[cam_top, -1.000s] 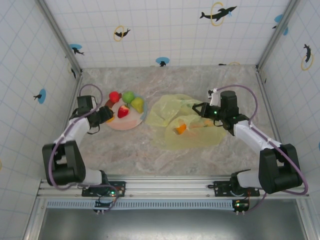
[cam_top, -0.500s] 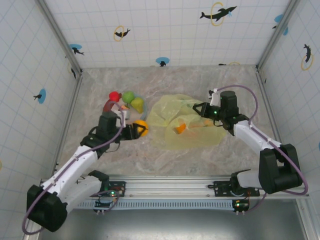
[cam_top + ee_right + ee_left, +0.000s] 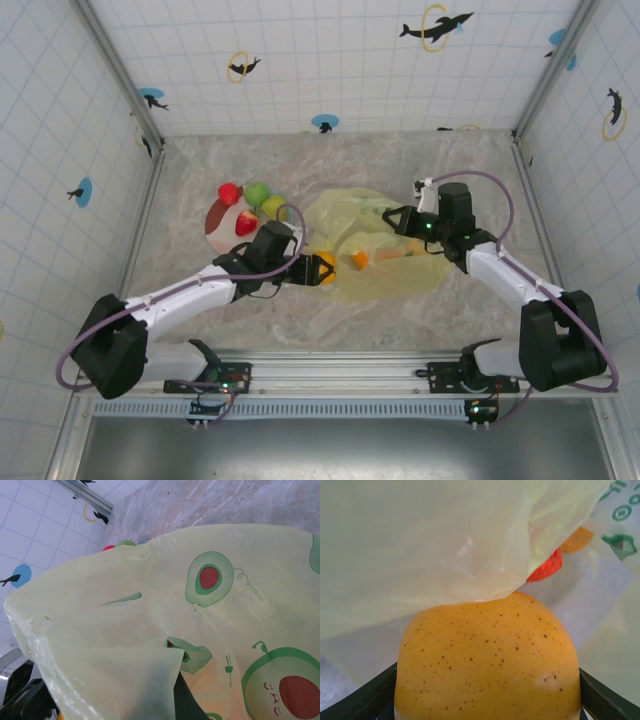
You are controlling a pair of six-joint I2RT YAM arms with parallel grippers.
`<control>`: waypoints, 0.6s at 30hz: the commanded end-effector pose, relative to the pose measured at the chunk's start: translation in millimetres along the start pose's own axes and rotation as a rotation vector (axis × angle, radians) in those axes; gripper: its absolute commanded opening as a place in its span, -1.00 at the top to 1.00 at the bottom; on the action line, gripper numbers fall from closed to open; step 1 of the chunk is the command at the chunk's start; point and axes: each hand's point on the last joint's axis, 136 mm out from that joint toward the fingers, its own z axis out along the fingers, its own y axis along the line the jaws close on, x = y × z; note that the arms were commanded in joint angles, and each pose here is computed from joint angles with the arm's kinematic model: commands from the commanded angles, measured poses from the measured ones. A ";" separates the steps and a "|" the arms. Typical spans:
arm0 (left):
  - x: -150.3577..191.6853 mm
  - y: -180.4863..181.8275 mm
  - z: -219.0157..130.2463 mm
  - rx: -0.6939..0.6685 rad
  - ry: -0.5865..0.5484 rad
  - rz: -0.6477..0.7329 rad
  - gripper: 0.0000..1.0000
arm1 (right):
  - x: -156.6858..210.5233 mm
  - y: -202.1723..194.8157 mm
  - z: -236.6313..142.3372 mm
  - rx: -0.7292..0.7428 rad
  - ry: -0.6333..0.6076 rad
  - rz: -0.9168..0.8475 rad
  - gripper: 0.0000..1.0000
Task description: Place the fruits into the plastic bag
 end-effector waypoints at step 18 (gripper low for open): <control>-102.2 -62.0 58.9 0.124 -0.304 -0.012 -0.27 | -1.3 39.4 4.6 -0.152 0.022 0.003 1.00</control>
